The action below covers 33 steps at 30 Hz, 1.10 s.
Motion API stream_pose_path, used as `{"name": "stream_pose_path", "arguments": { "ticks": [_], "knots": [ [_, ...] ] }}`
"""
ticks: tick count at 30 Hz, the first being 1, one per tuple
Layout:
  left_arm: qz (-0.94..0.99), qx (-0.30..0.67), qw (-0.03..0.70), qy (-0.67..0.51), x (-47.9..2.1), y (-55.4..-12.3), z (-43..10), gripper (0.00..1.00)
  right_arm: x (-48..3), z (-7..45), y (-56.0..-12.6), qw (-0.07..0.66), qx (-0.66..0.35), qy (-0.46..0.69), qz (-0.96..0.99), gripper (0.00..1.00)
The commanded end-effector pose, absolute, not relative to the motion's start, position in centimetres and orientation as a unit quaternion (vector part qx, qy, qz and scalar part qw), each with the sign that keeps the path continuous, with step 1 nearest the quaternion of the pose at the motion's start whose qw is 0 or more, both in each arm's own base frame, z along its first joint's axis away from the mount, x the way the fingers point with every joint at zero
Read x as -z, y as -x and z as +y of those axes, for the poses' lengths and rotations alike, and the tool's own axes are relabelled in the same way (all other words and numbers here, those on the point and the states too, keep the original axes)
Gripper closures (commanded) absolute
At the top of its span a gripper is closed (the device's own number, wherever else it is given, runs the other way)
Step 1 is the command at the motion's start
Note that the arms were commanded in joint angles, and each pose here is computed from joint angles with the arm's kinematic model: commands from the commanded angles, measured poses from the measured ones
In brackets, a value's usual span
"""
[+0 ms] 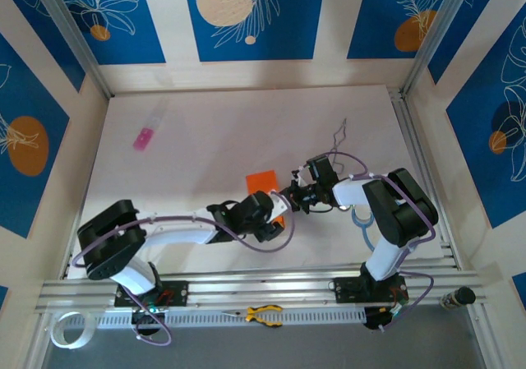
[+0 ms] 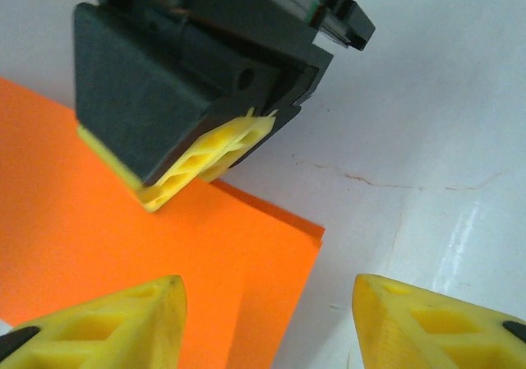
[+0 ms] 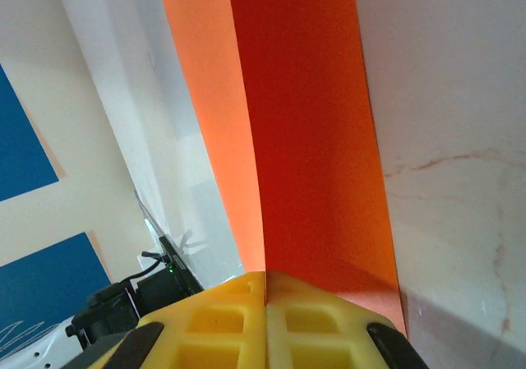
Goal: Fold a paper plane with a square sheet of paper (pick it up from the middle)
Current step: Fold the triangle a second time at the center of the table.
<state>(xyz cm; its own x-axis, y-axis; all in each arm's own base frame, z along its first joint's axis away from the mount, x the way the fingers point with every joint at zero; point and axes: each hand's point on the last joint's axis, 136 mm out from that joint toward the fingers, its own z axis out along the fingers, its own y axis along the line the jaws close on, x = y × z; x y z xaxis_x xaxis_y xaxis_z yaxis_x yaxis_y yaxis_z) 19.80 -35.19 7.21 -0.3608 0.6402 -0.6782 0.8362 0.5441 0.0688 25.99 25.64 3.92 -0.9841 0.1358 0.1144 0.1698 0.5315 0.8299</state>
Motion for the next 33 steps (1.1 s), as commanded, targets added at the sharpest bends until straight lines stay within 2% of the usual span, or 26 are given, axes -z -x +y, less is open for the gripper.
{"name": "stream_pose_path", "arguments": {
  "ticks": [1, 18, 23, 31, 33],
  "knots": [
    [0.804, 0.067, 0.359, -0.469, -7.1, -21.1, -35.0, 0.43, -4.2, 25.6, -26.0, 0.02, 0.481, 0.09, -0.872, 0.93],
    [0.799, 0.008, 0.345, -0.492, -5.7, -21.3, -36.2, 0.43, -3.9, 25.4, -25.6, 0.022, 0.478, 0.093, -0.873, 0.92],
    [0.799, 0.004, 0.356, -0.486, -6.2, -21.5, -35.8, 0.54, -3.7, 25.4, -25.5, 0.026, 0.476, 0.096, -0.874, 0.92],
    [0.798, 0.03, 0.364, -0.479, -6.5, -21.2, -36.4, 0.88, -4.2, 25.2, -25.2, 0.025, 0.472, 0.094, -0.876, 0.91],
    [0.799, 0.031, 0.364, -0.478, -6.6, -21.2, -36.4, 0.93, -4.6, 25.2, -25.3, 0.021, 0.472, 0.091, -0.877, 0.87]
  ]
}}
